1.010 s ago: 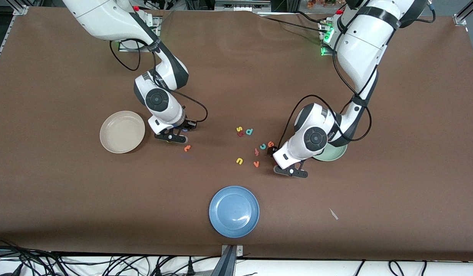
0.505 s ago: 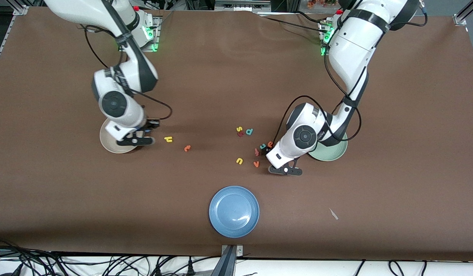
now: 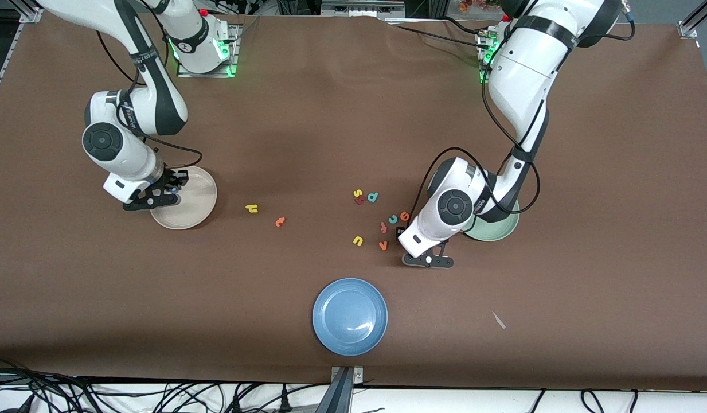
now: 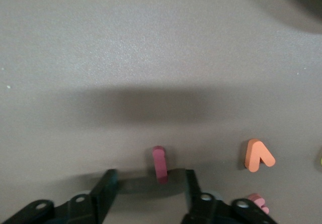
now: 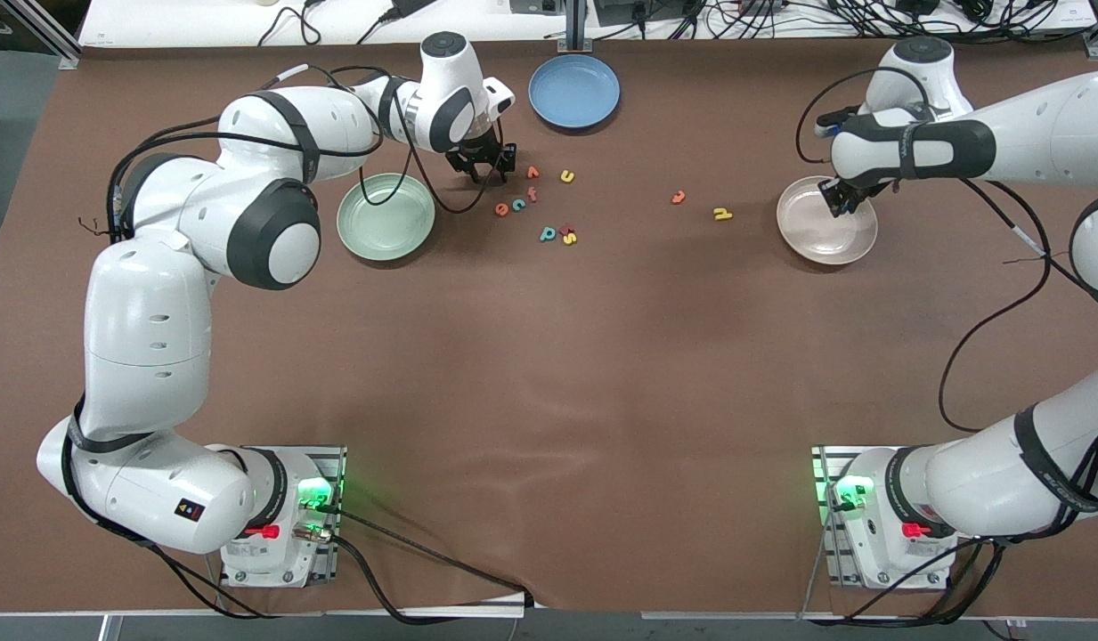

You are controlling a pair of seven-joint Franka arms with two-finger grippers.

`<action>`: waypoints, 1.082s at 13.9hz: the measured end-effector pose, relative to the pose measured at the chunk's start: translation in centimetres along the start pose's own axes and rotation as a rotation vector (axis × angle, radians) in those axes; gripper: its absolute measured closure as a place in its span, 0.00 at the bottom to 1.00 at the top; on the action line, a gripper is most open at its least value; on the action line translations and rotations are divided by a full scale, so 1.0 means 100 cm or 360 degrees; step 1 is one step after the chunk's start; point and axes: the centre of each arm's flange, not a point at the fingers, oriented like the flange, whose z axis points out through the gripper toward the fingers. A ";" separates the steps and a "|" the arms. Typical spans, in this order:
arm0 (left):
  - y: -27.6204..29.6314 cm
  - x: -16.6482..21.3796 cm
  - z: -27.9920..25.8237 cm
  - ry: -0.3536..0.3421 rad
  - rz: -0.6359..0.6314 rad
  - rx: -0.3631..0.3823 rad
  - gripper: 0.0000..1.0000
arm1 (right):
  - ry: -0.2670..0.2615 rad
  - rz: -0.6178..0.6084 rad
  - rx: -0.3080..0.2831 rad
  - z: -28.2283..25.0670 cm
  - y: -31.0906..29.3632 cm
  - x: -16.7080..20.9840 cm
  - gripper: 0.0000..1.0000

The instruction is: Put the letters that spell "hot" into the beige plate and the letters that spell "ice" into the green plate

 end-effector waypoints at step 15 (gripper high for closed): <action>0.000 0.003 -0.003 0.0025 0.0028 0.0029 0.93 | 0.0028 0.0296 0.0257 -0.027 -0.133 0.059 0.00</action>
